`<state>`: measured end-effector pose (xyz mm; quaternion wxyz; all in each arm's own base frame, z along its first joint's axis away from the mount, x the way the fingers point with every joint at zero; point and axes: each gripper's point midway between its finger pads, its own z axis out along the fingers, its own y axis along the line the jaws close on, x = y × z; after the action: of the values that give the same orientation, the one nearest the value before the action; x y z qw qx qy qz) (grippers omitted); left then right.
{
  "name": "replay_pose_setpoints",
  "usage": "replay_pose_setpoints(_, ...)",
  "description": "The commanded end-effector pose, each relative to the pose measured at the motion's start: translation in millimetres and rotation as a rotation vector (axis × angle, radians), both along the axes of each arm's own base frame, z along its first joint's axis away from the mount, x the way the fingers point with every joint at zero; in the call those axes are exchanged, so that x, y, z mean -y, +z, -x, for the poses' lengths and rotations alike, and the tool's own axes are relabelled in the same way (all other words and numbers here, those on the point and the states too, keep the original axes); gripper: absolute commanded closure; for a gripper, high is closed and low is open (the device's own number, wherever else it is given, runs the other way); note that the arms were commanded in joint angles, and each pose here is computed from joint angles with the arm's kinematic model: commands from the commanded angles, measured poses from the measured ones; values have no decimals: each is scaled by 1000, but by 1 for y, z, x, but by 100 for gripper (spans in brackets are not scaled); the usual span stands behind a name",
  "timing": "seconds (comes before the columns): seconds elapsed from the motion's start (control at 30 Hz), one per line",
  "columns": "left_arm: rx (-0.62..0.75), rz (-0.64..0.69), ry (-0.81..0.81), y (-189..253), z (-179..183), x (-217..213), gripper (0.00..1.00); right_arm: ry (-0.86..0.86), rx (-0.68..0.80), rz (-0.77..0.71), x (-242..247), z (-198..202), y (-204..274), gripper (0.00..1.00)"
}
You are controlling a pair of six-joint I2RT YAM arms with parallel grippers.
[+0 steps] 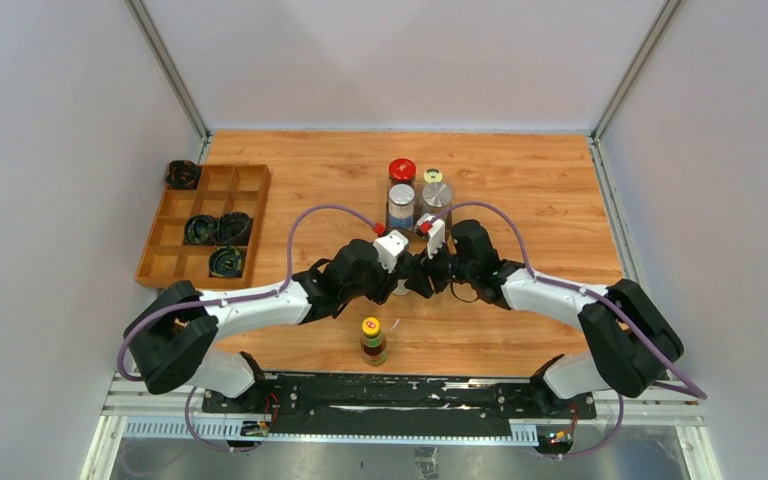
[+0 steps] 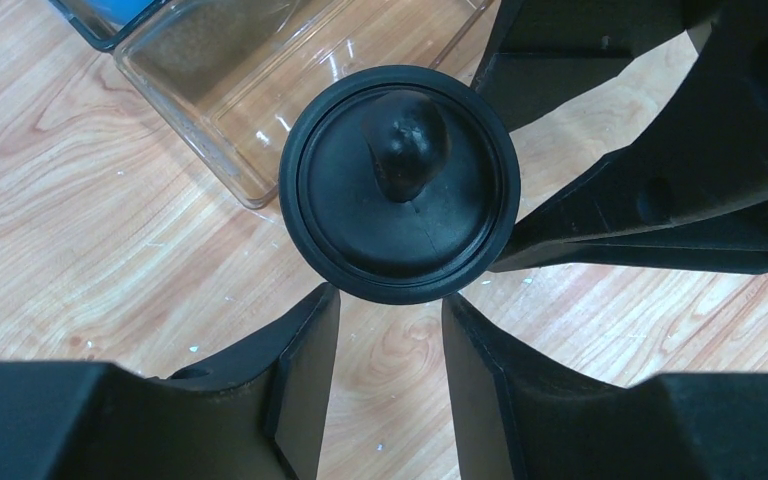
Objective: Organize the condiment bottles
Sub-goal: Pick up the bottle from the center of the board.
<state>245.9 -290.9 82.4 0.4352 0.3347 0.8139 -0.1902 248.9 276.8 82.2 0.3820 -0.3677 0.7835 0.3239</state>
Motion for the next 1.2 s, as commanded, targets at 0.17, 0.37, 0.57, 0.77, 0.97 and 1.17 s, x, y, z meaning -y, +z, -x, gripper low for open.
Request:
replay_pose_setpoints(0.17,33,26,-1,9,-7,5,53,36,65,-44,-13,-5,22,48)
replay_pose_setpoints(0.37,41,39,-1,15,-8,7,53,46,71,-56,-16,-6,29,49)
replay_pose_setpoints(0.57,49,56,-20,25,-8,12,53,56,74,-66,-19,-7,36,51)
replay_pose_setpoints(0.77,60,69,-41,35,-8,17,52,85,100,-70,-21,-7,44,51)
replay_pose_setpoints(0.97,50,80,-75,37,-4,21,51,131,89,-92,-27,0,45,51)
replay_pose_setpoints(1.17,45,98,-101,41,0,25,50,150,87,-101,-29,5,48,51)
